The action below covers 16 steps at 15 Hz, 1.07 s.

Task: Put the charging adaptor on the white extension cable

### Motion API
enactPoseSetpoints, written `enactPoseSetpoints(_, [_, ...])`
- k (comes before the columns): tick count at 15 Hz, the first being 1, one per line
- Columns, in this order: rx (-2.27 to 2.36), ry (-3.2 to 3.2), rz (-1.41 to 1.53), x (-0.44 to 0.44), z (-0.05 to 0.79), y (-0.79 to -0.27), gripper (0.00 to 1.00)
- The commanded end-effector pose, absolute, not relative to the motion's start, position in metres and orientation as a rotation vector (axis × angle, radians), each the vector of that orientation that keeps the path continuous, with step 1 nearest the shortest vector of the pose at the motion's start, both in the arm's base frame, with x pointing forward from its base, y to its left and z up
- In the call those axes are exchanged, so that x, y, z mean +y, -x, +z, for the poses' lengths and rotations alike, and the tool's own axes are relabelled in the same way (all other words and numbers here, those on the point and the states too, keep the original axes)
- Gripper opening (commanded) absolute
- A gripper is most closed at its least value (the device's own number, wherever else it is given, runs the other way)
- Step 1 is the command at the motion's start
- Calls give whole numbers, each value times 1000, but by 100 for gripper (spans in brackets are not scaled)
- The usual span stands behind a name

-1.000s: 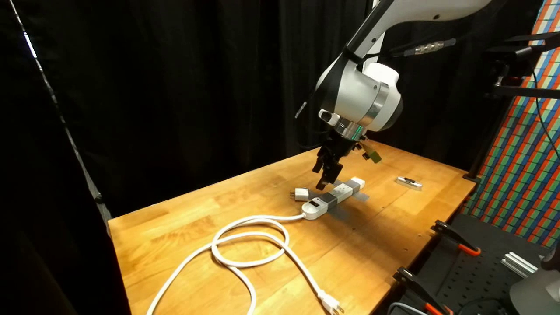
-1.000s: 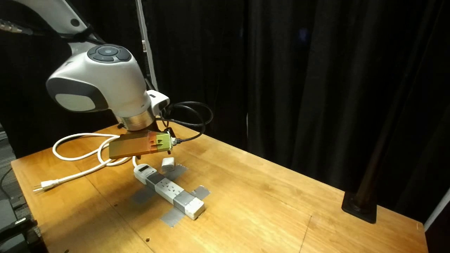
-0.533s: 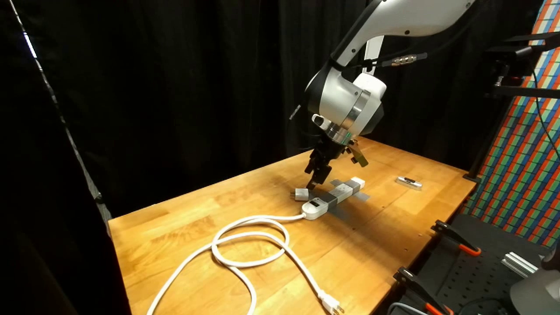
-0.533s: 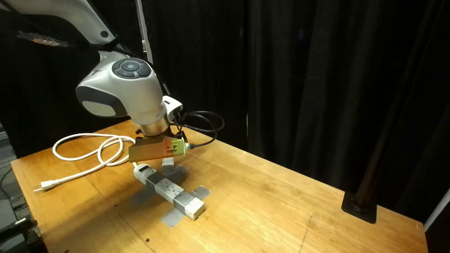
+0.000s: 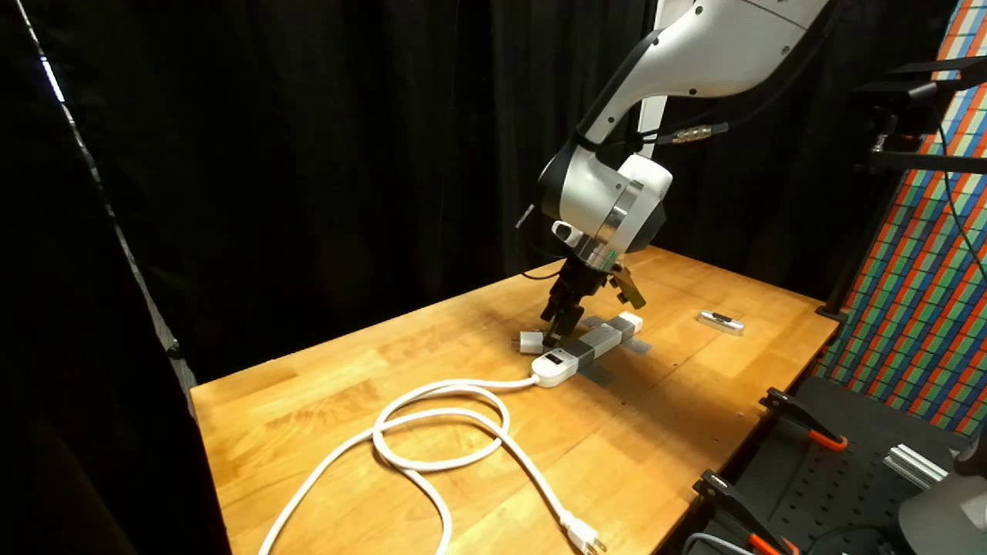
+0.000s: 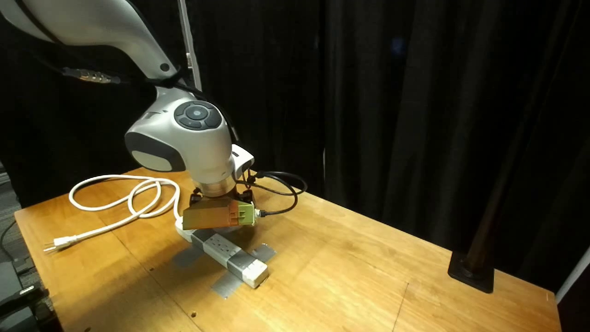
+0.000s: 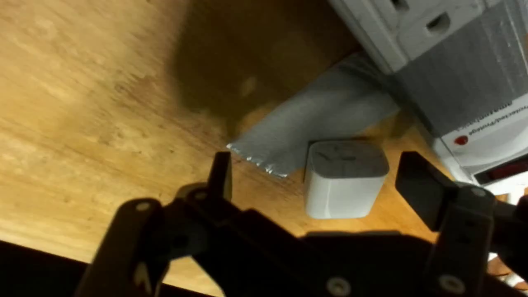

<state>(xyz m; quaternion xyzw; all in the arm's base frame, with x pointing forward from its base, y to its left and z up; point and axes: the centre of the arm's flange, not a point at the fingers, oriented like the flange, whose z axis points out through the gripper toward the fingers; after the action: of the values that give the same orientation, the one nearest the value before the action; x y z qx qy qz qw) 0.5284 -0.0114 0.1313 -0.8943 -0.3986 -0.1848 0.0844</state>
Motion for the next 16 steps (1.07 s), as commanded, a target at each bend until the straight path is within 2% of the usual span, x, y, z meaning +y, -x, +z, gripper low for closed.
enactPoseSetpoints(1, [-1166, 2621, -546, -13, 124, -537, 100])
enactPoseSetpoints(16, [-1159, 2521, -602, -2, 119, -521, 100])
